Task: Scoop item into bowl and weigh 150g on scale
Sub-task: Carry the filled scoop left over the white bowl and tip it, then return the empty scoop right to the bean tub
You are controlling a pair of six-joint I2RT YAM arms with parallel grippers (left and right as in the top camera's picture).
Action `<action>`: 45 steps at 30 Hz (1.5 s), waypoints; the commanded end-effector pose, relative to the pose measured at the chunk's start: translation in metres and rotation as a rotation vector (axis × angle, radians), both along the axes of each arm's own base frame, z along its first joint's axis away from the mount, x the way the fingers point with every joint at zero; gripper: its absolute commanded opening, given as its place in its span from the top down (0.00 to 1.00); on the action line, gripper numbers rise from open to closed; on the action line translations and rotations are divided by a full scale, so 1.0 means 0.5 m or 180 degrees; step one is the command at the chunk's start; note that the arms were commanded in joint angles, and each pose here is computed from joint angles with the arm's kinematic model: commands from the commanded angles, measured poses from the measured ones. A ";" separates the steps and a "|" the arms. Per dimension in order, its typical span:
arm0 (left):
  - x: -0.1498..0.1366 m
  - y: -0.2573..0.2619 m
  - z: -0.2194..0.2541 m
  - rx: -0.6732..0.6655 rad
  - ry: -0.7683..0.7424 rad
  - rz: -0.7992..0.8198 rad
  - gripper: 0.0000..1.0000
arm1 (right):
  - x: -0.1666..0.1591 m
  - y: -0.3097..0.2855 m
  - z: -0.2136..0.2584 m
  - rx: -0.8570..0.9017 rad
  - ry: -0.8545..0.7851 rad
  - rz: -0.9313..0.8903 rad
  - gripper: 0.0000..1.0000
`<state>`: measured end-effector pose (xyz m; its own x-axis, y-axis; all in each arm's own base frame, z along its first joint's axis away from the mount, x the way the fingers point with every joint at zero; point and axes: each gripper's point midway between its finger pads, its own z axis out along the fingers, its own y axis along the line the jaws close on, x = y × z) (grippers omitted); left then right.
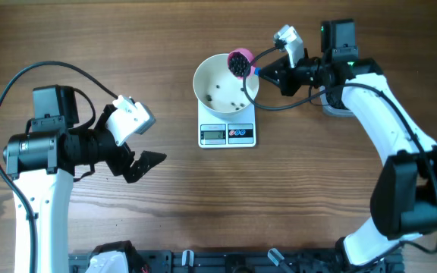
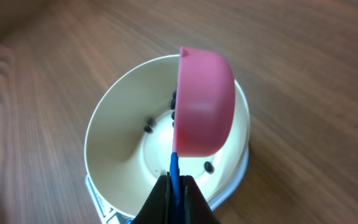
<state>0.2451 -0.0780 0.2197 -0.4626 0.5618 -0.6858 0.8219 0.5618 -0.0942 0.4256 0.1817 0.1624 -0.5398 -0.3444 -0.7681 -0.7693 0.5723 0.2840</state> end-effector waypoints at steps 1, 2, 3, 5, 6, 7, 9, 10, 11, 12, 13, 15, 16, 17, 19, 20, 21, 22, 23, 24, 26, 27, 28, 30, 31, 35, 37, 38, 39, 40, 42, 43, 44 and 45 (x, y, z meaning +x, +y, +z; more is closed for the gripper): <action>0.000 0.000 0.010 0.0031 -0.0105 -0.0050 0.00 | 0.002 0.010 0.039 -0.0383 -0.0353 -0.0100 0.96; 0.000 0.000 0.010 0.0032 -0.0105 -0.0049 0.00 | 0.003 0.012 0.034 -0.0465 -0.0366 -0.0129 0.96; 0.000 0.000 0.010 0.0031 -0.0105 -0.0050 0.00 | 0.004 0.014 0.026 -0.0589 -0.0386 -0.0175 0.96; 0.000 0.000 0.010 0.0031 -0.0105 -0.0050 0.00 | 0.007 0.015 0.013 -0.0846 -0.0468 -0.0211 0.96; 0.000 0.000 0.010 0.0031 -0.0105 -0.0050 0.00 | 0.006 0.017 0.009 -0.0955 -0.0520 -0.0200 0.96; 0.000 0.000 0.010 0.0031 -0.0105 -0.0050 0.00 | 0.007 0.019 0.007 -0.1059 -0.0568 -0.0210 0.96; 0.000 0.000 0.010 0.0031 -0.0105 -0.0050 0.00 | 0.007 0.020 0.007 -0.1227 -0.0628 -0.0278 0.96; 0.000 0.000 0.010 0.0031 -0.0105 -0.0050 0.00 | 0.006 0.021 0.012 -0.1253 -0.0654 -0.0288 0.96; 0.000 0.000 0.010 0.0031 -0.0105 -0.0050 0.00 | 0.003 0.025 0.020 -0.1257 -0.0692 -0.0286 0.96; 0.000 0.000 0.010 0.0031 -0.0105 -0.0050 0.00 | 0.001 0.029 0.026 -0.1244 -0.0717 -0.0276 0.96; 0.000 0.000 0.010 0.0032 -0.0105 -0.0049 0.00 | -0.003 0.033 0.035 -0.1237 -0.0749 -0.0268 0.96; 0.000 0.000 0.010 0.0031 -0.0105 -0.0050 0.00 | -0.010 0.034 0.034 -0.1310 -0.0742 -0.0279 0.96; 0.000 0.000 0.010 0.0031 -0.0105 -0.0050 0.00 | -0.015 0.030 0.026 -0.1418 -0.0717 -0.0296 0.96; 0.000 0.000 0.010 0.0031 -0.0105 -0.0050 0.00 | -0.019 0.027 0.020 -0.1524 -0.0724 -0.0277 0.96; 0.000 0.000 0.010 0.0031 -0.0105 -0.0050 0.00 | -0.029 0.038 0.031 -0.1651 -0.0863 -0.0198 0.96; 0.000 0.000 0.010 0.0031 -0.0105 -0.0050 0.00 | -0.032 0.046 0.044 -0.1649 -0.0941 -0.0177 0.96; 0.000 0.000 0.010 0.0031 -0.0105 -0.0050 0.00 | -0.038 0.054 0.055 -0.1657 -0.1024 -0.0111 0.96; 0.000 0.000 0.010 0.0031 -0.0105 -0.0050 0.00 | -0.039 0.055 0.056 -0.1674 -0.1028 -0.0123 0.96; 0.000 0.000 0.010 0.0031 -0.0105 -0.0050 0.00 | -0.042 0.053 0.051 -0.1727 -0.1010 -0.0129 0.96; 0.000 0.000 0.010 0.0031 -0.0105 -0.0050 0.00 | -0.042 0.048 0.045 -0.1779 -0.0989 -0.0144 0.96; 0.000 0.000 0.010 0.0031 -0.0105 -0.0050 0.00 | -0.038 0.040 0.053 -0.1831 -0.1028 -0.0213 0.96; 0.000 0.000 0.010 0.0032 -0.0105 -0.0049 0.00 | -0.036 0.039 0.062 -0.1817 -0.1069 -0.0239 0.96; 0.000 0.000 0.010 0.0031 -0.0105 -0.0050 0.00 | -0.036 0.039 0.078 -0.1779 -0.1124 -0.0265 0.96; 0.000 0.000 0.010 0.0031 -0.0105 -0.0050 0.00 | -0.040 0.037 0.077 -0.1790 -0.1108 -0.0258 0.96; 0.000 0.000 0.010 0.0031 -0.0105 -0.0050 0.00 | -0.043 0.036 0.067 -0.1813 -0.1064 -0.0241 0.96; 0.000 0.000 0.010 0.0031 -0.0105 -0.0050 0.00 | -0.048 0.047 0.067 -0.1780 -0.1037 -0.0242 0.96; 0.000 0.000 0.010 0.0031 -0.0105 -0.0050 0.00 | -0.047 0.047 0.099 -0.1667 -0.1068 -0.0371 0.96; 0.000 0.000 0.010 0.0031 -0.0105 -0.0050 0.00 | -0.047 0.042 0.125 -0.1601 -0.1108 -0.0457 0.96; 0.000 0.000 0.010 0.0031 -0.0105 -0.0050 0.00 | -0.047 0.035 0.152 -0.1552 -0.1181 -0.0512 0.96; 0.000 0.000 0.011 0.0032 -0.0106 -0.0050 0.00 | -0.047 0.018 0.186 -0.1517 -0.1280 -0.0609 0.96; 0.000 0.000 0.010 0.0031 -0.0105 -0.0050 0.00 | -0.045 -0.052 0.233 -0.1627 -0.1387 -0.0953 0.96; 0.000 0.000 0.010 0.0031 -0.0105 -0.0050 0.00 | -0.049 -0.111 0.243 -0.1761 -0.1320 -0.1220 0.96; 0.000 0.000 0.010 0.0031 -0.0105 -0.0050 0.00 | -0.058 -0.159 0.243 -0.1857 -0.1202 -0.1428 0.96; 0.000 0.000 0.010 0.0031 -0.0105 -0.0050 0.00 | -0.071 -0.208 0.236 -0.1947 -0.1036 -0.1603 0.96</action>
<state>0.2452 -0.0779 0.2197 -0.4624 0.5620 -0.6858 0.8219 0.5619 -0.0937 0.3932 0.1453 0.2543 -0.4093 -0.6239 -0.6658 -0.5733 0.7435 -0.3443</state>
